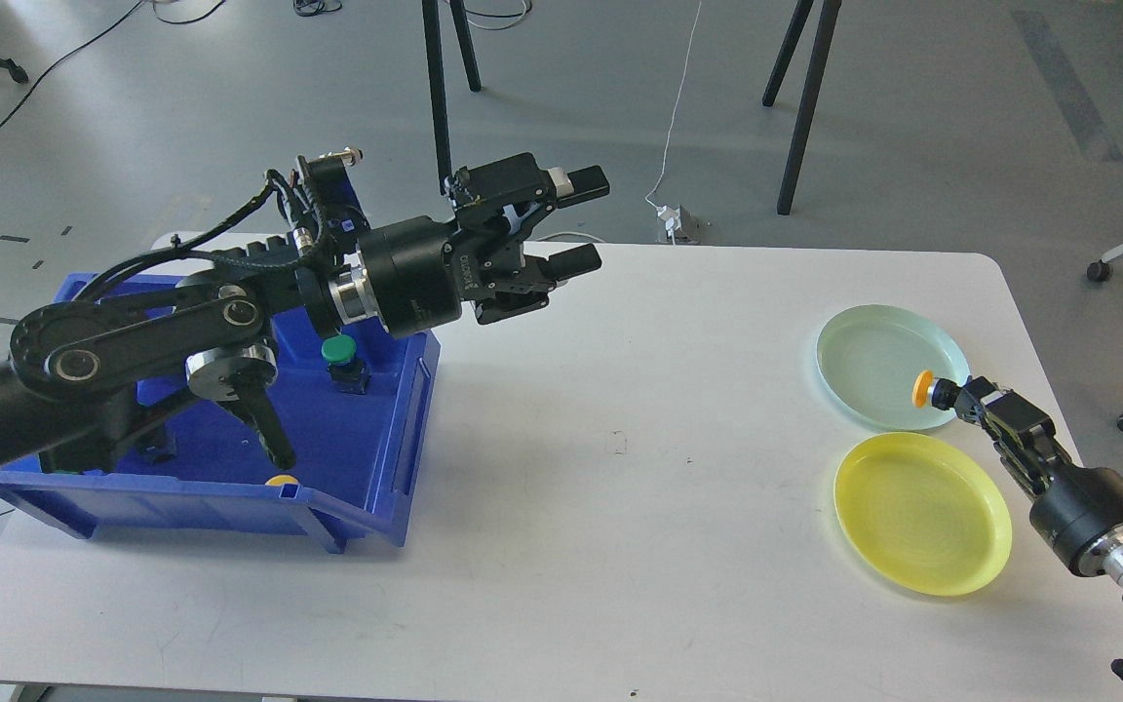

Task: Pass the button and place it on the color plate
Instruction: 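Carry the button with the right gripper and release it on the yellow plate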

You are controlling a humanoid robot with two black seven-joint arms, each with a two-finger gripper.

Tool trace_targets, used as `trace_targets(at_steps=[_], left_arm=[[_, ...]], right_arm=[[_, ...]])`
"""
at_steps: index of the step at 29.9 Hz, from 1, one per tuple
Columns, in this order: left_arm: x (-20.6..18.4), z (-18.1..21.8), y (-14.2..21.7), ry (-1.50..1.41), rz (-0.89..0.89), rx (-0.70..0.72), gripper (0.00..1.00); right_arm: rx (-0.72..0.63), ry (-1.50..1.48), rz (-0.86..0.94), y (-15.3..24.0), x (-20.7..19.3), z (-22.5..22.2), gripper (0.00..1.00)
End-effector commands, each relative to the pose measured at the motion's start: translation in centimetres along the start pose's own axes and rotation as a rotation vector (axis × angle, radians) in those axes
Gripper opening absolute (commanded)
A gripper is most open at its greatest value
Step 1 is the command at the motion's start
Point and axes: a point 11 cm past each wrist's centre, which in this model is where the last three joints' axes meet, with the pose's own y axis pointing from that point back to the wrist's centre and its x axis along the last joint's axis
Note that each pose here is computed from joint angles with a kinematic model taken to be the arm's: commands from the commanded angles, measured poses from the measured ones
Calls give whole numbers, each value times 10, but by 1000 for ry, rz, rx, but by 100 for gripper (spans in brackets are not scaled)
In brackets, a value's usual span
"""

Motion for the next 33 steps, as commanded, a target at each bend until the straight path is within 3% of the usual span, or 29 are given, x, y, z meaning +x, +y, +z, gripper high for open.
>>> trace_targets(at_steps=[1, 7, 21, 33], left_arm=[[0, 0, 0, 0, 0, 0, 92], [0, 0, 0, 0, 0, 0, 92], [0, 0, 0, 0, 0, 0, 93], [0, 0, 0, 0, 0, 0, 94]], right_arm=[[-62, 72, -20, 16, -4, 27, 1], [-134, 123, -69, 29, -12, 54, 7], [-149, 114, -71, 28, -20, 61, 54], [-79, 76, -49, 15, -17, 38, 75]])
